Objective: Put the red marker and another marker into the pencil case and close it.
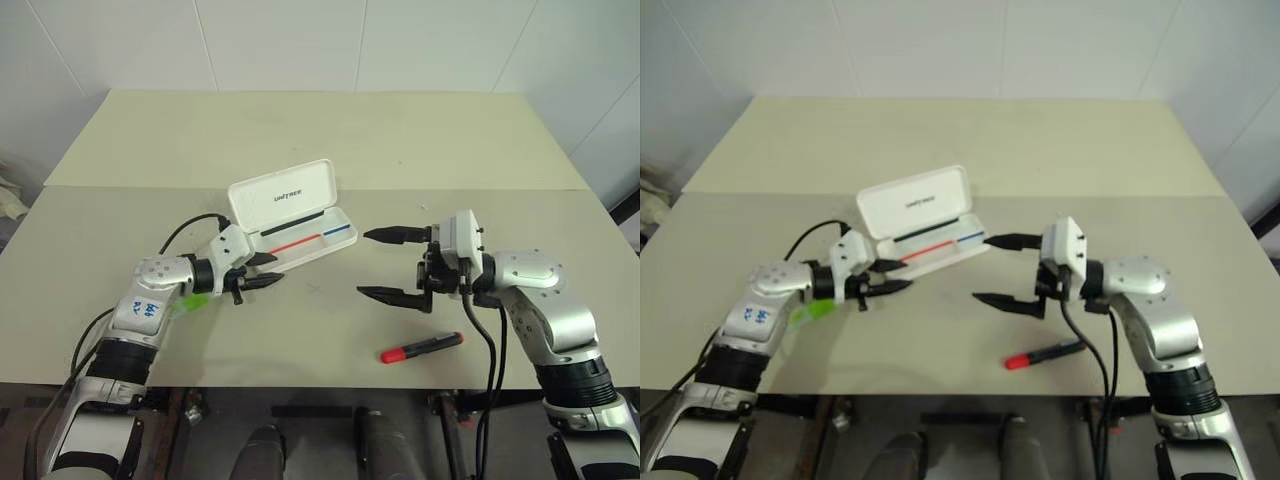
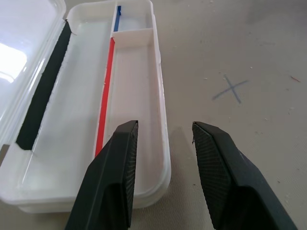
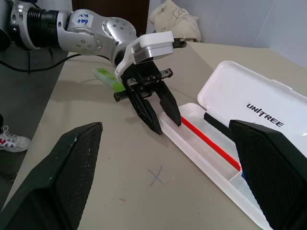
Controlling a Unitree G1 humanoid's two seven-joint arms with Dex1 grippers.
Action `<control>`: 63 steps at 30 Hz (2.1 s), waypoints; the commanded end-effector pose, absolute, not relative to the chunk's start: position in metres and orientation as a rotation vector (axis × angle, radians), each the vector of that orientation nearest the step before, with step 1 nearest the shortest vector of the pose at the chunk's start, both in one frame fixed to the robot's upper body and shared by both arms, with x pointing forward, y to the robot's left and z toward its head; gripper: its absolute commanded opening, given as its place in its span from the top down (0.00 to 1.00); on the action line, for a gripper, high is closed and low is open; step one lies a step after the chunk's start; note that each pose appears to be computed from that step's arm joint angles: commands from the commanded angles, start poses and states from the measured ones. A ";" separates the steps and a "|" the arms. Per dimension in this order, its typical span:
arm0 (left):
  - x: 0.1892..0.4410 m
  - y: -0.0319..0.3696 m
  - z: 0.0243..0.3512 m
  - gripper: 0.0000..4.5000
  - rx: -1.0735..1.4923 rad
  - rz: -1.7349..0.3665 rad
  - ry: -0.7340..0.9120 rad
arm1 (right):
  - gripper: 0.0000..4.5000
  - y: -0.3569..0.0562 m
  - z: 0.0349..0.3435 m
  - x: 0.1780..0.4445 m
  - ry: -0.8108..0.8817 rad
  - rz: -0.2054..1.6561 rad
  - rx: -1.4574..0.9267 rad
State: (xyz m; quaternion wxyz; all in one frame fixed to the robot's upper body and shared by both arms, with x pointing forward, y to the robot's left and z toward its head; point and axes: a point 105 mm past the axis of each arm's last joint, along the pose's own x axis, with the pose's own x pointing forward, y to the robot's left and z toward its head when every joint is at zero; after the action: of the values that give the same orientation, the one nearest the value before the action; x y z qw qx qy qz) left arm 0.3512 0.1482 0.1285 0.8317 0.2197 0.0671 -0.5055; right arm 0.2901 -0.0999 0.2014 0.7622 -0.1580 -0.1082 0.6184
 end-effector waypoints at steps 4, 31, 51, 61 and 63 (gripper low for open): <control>0.360 0.153 0.124 0.58 0.533 -1.092 0.241 | 0.00 -0.101 0.218 0.288 -0.311 1.328 -0.382; 0.357 0.125 0.123 1.00 0.584 -1.233 0.354 | 0.00 -0.099 0.232 0.294 -0.364 1.299 -0.398; 0.298 0.139 0.125 1.00 0.855 -1.487 0.222 | 0.00 -0.177 0.195 0.284 -0.085 1.173 -0.412; 0.304 0.133 0.122 1.00 0.812 -1.437 0.225 | 0.00 -0.166 0.199 0.280 -0.104 1.170 -0.395; 0.308 0.127 0.122 1.00 0.790 -1.424 0.223 | 0.00 -0.163 0.201 0.281 -0.115 1.172 -0.394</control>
State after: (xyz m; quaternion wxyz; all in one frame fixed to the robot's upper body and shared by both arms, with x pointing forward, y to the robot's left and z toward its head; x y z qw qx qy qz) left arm 0.3038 0.1320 0.1182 0.6747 0.3493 0.1071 -0.6414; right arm 0.2846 -0.1682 0.1877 0.8192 -0.1768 -0.0273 0.5450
